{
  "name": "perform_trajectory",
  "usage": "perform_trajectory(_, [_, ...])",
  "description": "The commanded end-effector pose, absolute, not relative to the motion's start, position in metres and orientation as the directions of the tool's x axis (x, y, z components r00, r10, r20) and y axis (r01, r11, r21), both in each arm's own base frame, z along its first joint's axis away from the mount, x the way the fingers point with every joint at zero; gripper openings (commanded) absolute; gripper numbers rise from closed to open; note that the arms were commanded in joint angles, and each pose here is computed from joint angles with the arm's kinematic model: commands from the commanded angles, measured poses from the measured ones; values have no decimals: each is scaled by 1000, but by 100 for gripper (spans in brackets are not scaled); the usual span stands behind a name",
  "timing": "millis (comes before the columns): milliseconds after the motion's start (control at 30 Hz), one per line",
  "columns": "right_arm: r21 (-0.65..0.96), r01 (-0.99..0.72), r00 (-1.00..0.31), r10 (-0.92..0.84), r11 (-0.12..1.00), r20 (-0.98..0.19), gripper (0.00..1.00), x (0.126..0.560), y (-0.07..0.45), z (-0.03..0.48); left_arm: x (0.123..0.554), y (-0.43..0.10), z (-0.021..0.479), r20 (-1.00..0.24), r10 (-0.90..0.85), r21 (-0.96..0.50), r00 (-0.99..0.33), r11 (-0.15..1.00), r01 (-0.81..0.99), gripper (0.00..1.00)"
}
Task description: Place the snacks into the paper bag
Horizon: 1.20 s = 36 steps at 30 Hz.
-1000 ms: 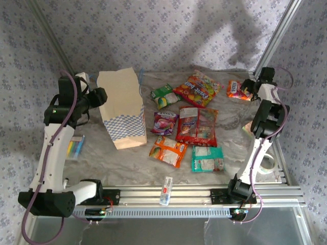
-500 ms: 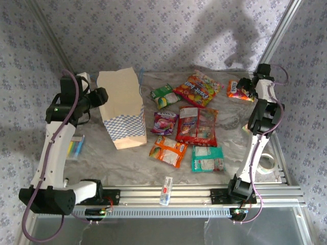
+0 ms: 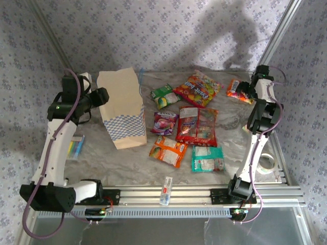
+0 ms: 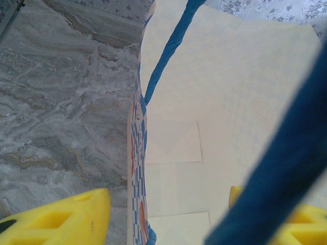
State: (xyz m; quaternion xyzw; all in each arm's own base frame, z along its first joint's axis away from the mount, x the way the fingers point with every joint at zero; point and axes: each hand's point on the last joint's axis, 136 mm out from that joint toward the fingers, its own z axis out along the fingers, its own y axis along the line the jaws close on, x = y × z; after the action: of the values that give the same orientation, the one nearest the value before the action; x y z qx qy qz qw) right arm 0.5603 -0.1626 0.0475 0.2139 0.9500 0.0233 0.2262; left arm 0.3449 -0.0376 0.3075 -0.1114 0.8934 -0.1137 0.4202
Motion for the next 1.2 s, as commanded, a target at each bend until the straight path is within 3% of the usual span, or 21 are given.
perform_trajectory(0, [106,353,-867,367,930,-337,83,538,-142,42,345,-42,323,-754,-282,-300,-593,951,-70,63])
perform_trajectory(633, [202,268,-932,306,942,-193,46,449,-78,46,309,-32,339,-796,-265,-272,-545,960,-69,63])
perform_trajectory(700, [222,265,-930,310,938,-196,38,438,-69,49,306,-32,338,-792,-264,-272,-551,960,-69,63])
perform_trajectory(833, [235,255,-925,308,938,-224,36,422,-60,62,303,-32,338,-789,-261,-273,-556,960,-65,64])
perform_trajectory(867, [223,254,-922,305,941,-238,37,420,-61,67,303,-32,338,-789,-261,-274,-556,960,-62,64])
perform_trajectory(1033, [161,269,-902,307,950,-305,73,421,-79,88,300,-36,339,-784,-266,-291,-560,956,-45,64])
perform_trajectory(1167, [153,304,-871,339,940,-356,81,426,-99,101,298,-36,339,-784,-271,-295,-559,954,-49,64])
